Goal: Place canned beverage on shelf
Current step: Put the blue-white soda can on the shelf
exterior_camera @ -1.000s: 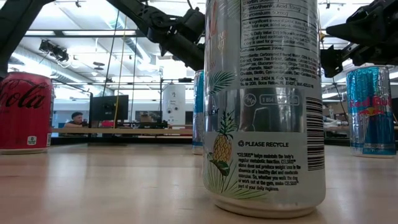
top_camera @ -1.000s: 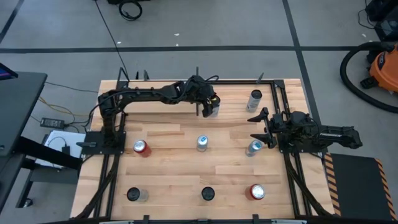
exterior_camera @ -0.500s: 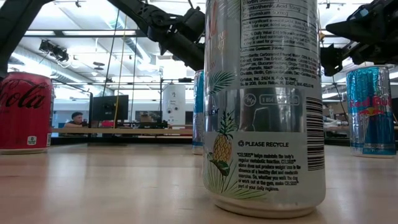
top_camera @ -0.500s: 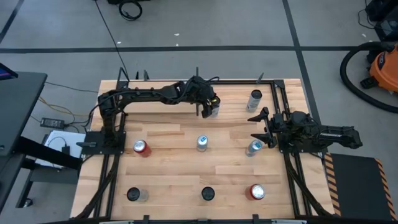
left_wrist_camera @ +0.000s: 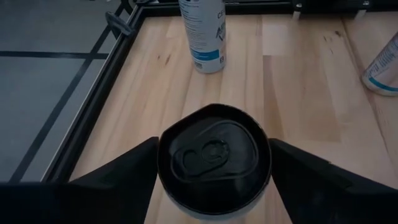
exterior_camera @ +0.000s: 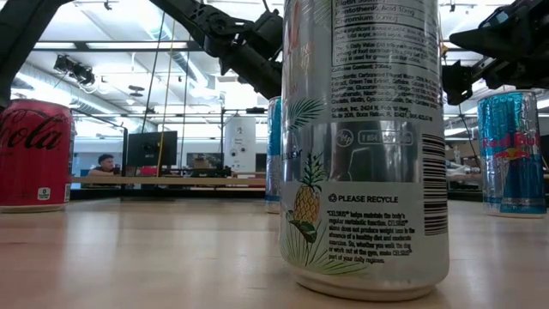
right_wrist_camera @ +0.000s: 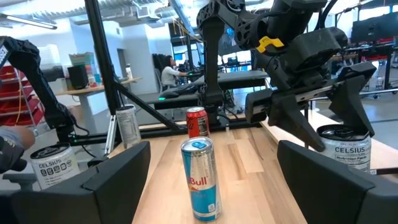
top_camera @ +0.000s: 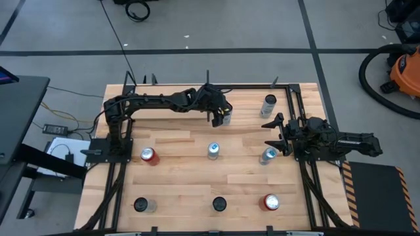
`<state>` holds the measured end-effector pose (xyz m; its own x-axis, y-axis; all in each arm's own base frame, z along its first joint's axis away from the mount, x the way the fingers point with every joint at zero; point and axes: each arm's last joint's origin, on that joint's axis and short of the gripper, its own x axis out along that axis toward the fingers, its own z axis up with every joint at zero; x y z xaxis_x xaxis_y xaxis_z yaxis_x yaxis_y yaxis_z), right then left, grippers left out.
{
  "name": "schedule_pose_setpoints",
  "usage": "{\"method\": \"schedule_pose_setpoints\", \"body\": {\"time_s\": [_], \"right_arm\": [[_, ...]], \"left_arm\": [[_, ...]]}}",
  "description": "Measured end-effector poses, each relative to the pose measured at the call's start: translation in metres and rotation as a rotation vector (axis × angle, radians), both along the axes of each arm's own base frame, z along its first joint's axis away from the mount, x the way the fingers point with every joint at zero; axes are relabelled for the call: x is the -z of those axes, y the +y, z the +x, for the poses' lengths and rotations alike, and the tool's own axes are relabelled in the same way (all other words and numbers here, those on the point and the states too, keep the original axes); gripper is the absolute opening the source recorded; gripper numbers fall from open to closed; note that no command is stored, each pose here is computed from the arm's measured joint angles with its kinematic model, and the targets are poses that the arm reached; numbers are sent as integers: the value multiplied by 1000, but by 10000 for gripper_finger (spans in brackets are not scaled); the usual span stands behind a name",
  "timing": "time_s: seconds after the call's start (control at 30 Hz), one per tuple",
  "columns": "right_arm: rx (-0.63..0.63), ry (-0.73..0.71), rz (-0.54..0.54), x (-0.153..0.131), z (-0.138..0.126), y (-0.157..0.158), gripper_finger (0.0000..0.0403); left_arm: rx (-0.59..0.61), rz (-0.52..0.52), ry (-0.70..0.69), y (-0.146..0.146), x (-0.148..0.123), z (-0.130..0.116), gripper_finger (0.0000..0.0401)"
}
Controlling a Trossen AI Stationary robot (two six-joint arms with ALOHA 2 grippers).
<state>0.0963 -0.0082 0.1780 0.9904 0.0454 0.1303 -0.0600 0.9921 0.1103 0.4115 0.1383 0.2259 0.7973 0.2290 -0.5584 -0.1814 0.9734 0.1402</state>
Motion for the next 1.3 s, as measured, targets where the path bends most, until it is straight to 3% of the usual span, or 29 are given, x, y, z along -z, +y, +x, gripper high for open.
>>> {"method": "schedule_pose_setpoints", "body": {"time_s": [0.2, 0.57, 0.9, 1.3], "right_arm": [[0, 0, 0, 0, 0, 0, 361], [0, 0, 0, 0, 0, 0, 361], [0, 0, 0, 0, 0, 0, 361], [0, 1, 0, 0, 0, 0, 361]], "left_arm": [[1, 2, -5, 0, 0, 0, 253], [14, 3, 7, -6, -9, 4, 253], [40, -1, 24, -11, -59, 12, 253], [27, 20, 27, -5, -153, -5, 258]]}}
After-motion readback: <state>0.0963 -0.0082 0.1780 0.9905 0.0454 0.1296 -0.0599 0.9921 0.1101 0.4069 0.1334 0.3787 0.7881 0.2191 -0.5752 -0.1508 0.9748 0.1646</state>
